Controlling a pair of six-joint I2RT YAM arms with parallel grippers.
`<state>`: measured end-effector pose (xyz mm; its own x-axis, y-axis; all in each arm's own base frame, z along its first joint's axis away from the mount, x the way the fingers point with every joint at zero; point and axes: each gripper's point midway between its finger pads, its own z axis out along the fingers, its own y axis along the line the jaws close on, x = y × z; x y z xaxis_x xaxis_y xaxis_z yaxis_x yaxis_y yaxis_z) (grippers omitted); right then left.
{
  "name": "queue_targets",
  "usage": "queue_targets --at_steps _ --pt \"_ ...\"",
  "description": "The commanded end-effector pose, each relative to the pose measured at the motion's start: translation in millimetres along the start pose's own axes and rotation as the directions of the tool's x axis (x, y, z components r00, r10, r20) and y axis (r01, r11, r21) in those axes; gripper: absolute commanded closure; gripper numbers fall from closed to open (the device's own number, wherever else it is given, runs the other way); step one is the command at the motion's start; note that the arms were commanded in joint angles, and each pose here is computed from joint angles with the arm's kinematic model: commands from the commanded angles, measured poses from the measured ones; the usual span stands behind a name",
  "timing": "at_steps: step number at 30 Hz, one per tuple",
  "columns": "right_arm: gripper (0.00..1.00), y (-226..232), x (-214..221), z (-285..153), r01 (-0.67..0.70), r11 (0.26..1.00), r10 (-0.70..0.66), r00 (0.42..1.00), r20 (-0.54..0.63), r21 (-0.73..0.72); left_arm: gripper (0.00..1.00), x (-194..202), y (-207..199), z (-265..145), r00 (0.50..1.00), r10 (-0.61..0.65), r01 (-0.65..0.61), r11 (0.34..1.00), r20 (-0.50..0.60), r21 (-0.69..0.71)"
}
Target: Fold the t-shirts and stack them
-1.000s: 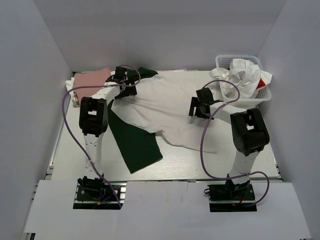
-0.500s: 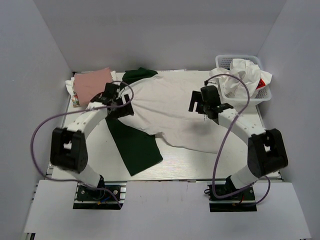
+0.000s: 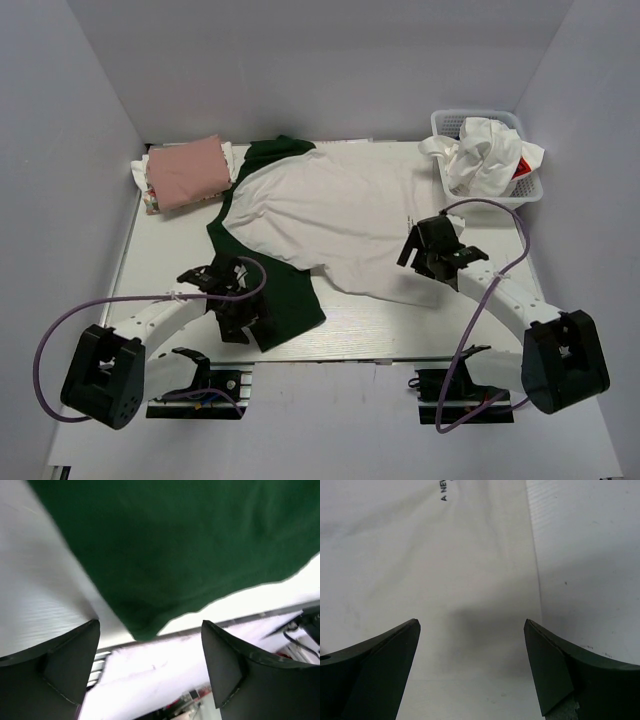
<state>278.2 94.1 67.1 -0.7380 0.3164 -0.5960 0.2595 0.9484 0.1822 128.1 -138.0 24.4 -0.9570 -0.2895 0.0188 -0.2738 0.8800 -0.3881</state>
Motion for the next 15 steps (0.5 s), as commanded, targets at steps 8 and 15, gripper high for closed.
queue_targets --at_steps 8,15 --pt "0.10 -41 47 -19 -0.068 0.994 0.078 0.990 -0.114 0.087 0.24 34 -17 27 0.992 0.050 -0.041 0.996 -0.116 0.078" --pt "0.16 -60 82 -15 -0.065 0.988 0.095 0.972 -0.216 0.141 0.79 42 -13 26 0.989 0.076 -0.071 0.997 -0.129 0.041"
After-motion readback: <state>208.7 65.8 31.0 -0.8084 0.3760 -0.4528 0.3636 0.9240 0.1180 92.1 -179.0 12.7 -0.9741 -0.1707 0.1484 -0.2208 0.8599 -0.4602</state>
